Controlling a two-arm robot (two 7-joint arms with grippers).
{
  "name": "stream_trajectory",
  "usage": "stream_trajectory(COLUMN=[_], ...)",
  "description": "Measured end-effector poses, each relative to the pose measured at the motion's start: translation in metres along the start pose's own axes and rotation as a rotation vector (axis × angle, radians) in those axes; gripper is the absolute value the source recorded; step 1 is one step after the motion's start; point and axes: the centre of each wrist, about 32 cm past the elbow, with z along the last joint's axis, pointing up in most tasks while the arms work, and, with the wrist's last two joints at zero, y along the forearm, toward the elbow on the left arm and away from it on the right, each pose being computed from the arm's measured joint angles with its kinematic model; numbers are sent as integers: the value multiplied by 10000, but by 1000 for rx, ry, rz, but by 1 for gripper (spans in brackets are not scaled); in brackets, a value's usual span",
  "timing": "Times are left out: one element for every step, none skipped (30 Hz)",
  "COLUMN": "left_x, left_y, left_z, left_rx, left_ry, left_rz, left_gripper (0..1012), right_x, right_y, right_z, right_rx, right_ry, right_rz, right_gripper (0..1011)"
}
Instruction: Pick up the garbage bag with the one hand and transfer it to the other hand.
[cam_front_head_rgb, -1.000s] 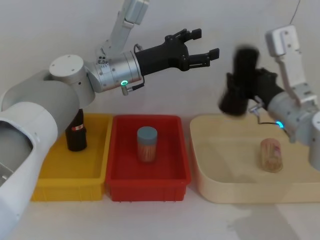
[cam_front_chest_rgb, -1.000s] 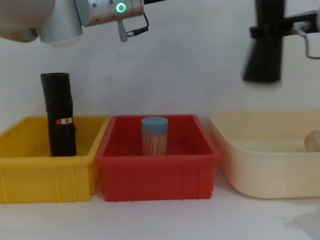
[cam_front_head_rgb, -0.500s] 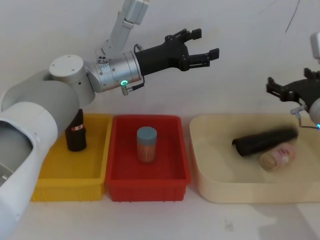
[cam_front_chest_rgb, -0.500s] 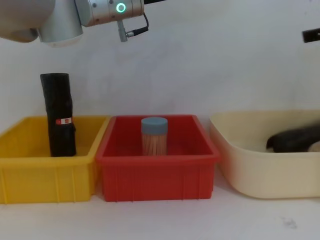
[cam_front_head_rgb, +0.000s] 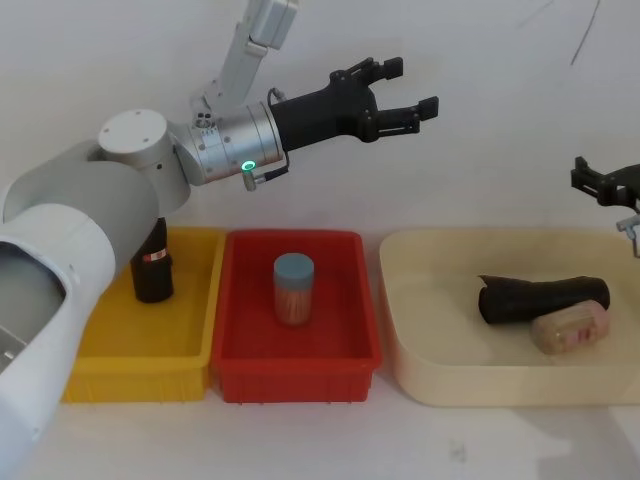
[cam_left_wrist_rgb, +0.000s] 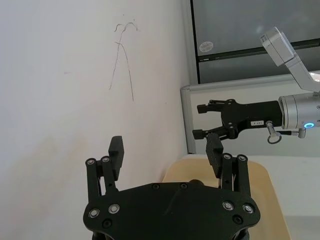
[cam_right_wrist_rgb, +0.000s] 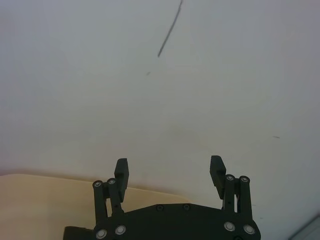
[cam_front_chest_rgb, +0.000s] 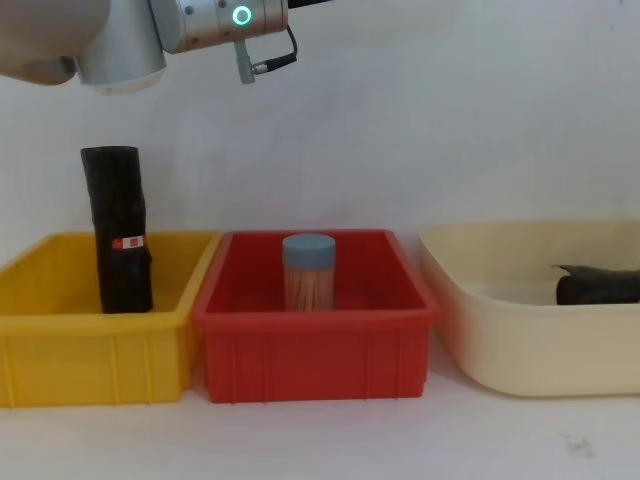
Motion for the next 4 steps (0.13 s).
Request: stream_trajectory(left_x=[0,0,0,0], left_y=[0,1,0,0], left_z=[0,0,0,0], left_rx=[0,0,0,0], left_ry=[0,0,0,0], left_rz=[0,0,0,0], left_gripper=[1001,1001,1001,1001], right_x=[5,14,14,21], right_y=[-2,-5,-5,-8], right_z=[-1,-4,-4,-5], right_rx=[-1,-3,-3,-4], right_ry=[0,-1,-1,-1], right_rz=[-2,-6,-6,-8], right_gripper=[999,999,999,999])
